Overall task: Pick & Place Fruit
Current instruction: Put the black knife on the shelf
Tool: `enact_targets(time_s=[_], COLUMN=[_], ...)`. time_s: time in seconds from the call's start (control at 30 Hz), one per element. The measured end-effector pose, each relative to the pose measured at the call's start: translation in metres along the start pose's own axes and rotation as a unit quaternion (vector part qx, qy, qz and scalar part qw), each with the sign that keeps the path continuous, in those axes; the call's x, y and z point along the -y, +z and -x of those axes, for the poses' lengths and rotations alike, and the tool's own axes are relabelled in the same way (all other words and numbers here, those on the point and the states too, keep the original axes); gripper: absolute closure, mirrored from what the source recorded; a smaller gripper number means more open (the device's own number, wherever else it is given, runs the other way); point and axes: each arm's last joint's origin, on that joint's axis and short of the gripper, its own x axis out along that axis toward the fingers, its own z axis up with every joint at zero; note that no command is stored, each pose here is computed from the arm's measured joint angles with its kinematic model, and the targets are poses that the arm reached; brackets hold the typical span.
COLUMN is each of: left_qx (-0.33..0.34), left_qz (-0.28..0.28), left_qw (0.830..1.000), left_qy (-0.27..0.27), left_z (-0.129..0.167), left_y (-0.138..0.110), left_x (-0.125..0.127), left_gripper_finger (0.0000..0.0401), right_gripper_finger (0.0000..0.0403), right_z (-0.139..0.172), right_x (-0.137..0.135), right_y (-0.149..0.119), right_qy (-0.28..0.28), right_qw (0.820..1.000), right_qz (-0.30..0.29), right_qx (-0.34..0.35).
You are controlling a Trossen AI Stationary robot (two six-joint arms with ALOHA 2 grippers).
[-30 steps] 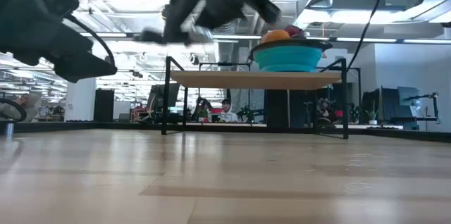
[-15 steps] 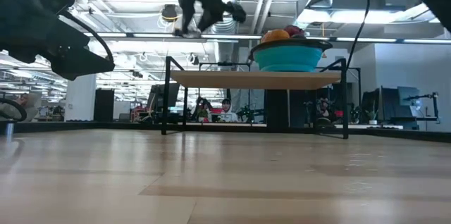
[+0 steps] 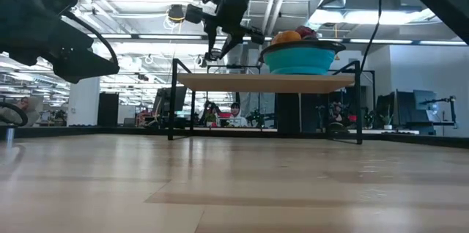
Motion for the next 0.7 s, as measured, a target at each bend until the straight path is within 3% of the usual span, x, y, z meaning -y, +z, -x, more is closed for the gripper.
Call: enact_targets(time_s=[0.7], left_qx=[0.002], left_qz=[0.002], left_qw=[1.000], left_qy=[-0.003], left_z=[0.000], left_y=[0.000], left_x=[0.000], left_gripper_finger=[0.0064], right_gripper_finger=[0.0304], right_z=[-0.018], right_x=[0.004], right_y=[-0.013], right_qy=[-0.008], right_qw=[1.000], right_qz=[-0.023], right_qx=[0.000])
